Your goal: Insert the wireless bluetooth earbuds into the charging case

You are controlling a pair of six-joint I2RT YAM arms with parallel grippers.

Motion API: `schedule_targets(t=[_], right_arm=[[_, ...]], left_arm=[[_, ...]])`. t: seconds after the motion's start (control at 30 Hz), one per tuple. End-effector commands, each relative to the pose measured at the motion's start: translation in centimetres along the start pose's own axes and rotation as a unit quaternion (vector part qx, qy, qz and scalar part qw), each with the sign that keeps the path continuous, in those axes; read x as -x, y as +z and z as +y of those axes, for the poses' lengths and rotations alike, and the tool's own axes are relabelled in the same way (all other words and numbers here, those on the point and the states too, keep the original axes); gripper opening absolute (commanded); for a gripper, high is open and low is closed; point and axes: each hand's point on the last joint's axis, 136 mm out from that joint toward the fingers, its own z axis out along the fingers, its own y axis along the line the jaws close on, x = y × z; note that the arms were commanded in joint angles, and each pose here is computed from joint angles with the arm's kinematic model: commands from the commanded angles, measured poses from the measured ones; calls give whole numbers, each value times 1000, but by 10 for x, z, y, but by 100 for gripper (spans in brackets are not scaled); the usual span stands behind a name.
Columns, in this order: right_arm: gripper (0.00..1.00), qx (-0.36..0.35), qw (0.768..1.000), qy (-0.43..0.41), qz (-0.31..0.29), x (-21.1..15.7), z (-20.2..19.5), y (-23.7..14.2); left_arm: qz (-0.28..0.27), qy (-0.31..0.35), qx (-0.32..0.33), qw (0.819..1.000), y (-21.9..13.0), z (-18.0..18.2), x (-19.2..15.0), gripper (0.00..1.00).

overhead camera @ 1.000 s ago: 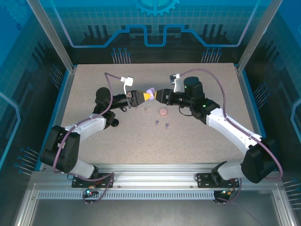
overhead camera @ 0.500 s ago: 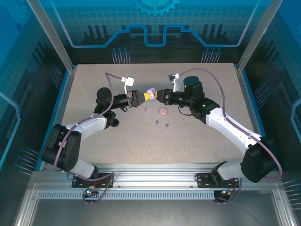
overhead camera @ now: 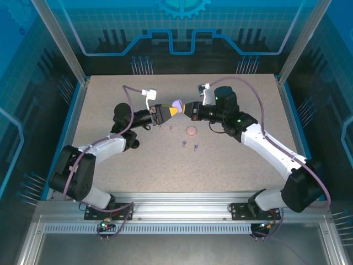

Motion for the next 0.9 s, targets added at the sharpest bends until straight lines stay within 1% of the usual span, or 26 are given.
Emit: schedule_targets(t=[0.0, 0.17, 0.33, 0.5, 0.67, 0.87], right_arm=[[0, -27, 999, -26, -7, 11, 8, -7], [0, -79, 995, -54, -8, 21, 1, -17], [0, -119, 988, -102, 2, 31, -3, -24], [0, -151, 975, -162, 11, 45, -6, -27], [0, -168, 960, -223, 19, 57, -5, -28], [0, -165, 943, -285, 41, 63, -4, -22]], left_arm=[[-32, 37, 18, 999, -2, -5, 14, 52], [-59, 56, 36, 996, -15, -10, 32, 55], [-43, 74, 55, 995, -21, -15, 43, 57], [-4, 101, 94, 990, -20, -14, 46, 59], [43, 136, 126, 982, -18, -13, 48, 61], [102, 161, 130, 973, -13, -17, 53, 63]])
